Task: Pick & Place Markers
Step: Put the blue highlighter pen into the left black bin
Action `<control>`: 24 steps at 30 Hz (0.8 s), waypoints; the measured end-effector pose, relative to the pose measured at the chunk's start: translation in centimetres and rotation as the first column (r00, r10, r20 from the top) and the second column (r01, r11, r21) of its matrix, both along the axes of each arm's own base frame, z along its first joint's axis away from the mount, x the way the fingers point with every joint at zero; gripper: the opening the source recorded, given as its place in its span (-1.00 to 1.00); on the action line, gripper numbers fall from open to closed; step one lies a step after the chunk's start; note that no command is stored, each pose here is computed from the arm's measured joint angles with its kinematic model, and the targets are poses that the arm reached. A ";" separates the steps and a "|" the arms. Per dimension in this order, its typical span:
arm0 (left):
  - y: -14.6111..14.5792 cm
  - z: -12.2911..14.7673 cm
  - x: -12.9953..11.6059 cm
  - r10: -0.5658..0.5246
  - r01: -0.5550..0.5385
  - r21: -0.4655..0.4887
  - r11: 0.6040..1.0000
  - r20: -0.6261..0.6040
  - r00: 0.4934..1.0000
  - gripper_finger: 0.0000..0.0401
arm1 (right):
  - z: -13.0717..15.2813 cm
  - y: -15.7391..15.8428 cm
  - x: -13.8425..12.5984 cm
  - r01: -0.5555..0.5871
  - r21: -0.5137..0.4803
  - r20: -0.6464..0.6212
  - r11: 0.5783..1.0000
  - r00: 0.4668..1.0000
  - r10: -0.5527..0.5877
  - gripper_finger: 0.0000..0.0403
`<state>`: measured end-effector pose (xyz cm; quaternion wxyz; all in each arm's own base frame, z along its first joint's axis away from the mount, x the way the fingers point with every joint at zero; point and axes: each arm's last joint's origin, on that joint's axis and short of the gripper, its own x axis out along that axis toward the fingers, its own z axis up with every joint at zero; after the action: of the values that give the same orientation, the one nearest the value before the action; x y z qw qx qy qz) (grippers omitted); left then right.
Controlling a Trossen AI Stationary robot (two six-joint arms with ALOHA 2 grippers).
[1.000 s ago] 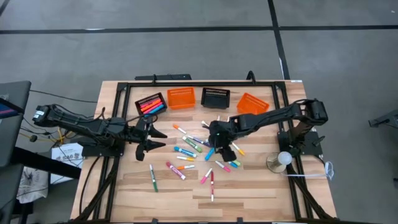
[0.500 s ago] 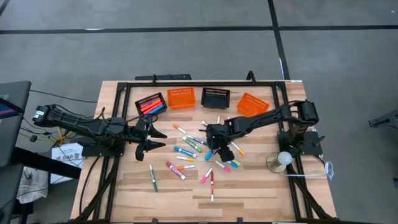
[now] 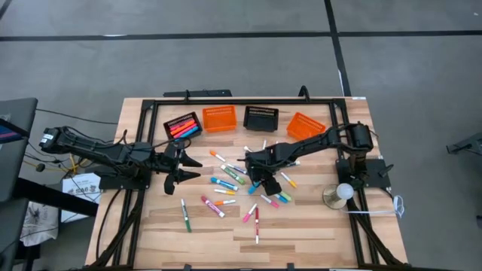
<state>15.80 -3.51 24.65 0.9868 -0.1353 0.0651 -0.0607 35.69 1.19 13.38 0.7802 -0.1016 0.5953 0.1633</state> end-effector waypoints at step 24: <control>0.0 -0.1 0.0 0.007 -0.007 0.005 1.000 -0.006 1.000 -0.12 | 0.3 0.6 -0.8 -0.015 -0.058 -0.072 0.998 0.997 0.011 -0.74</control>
<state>15.80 -3.49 24.58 0.9871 -0.1332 0.0679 -0.0565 34.93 1.78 13.63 0.7538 -0.1224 0.6268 0.1546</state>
